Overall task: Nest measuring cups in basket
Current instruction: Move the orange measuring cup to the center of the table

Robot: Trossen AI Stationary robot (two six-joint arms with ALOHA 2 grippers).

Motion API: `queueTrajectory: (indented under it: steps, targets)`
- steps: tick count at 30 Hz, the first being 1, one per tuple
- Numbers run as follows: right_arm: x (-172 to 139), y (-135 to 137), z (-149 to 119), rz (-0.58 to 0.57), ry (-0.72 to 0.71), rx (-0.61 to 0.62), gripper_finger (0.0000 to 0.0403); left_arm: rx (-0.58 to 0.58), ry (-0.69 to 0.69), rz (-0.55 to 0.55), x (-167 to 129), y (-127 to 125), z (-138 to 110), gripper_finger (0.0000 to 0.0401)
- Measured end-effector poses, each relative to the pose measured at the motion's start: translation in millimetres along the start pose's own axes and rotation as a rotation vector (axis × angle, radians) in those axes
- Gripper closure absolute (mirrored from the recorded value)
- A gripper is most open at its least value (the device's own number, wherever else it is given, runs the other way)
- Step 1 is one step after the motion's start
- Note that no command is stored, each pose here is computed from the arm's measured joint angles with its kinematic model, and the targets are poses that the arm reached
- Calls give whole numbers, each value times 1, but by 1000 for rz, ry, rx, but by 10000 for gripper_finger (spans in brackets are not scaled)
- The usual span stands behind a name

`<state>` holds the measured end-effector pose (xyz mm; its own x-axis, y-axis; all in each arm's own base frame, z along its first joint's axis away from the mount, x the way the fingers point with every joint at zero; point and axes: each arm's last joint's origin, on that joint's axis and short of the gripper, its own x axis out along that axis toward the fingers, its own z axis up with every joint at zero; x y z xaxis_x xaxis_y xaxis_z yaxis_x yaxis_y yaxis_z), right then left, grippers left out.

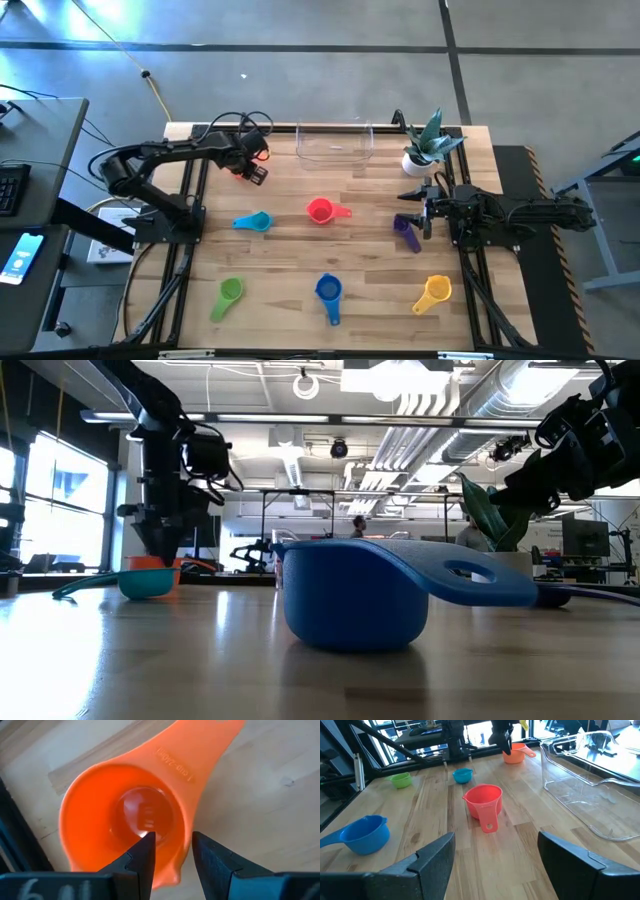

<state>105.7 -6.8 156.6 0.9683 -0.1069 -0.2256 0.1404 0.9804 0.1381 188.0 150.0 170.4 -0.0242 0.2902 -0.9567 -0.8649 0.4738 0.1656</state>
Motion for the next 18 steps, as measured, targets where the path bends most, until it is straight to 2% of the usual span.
queueTrajectory:
  steps: [7, 16, 18]
  targets:
    - [0, 0, 0, 0, 0, 0, 128, 16, 37, 13, 12, -4, 1, 293]
    - [0, 0, 0, 0, 0, 0, 128, 33, 31, 5, 10, -4, 1, 389]
    - [0, 0, 0, 0, 0, 0, 128, 34, 34, 4, 10, -4, 1, 395]
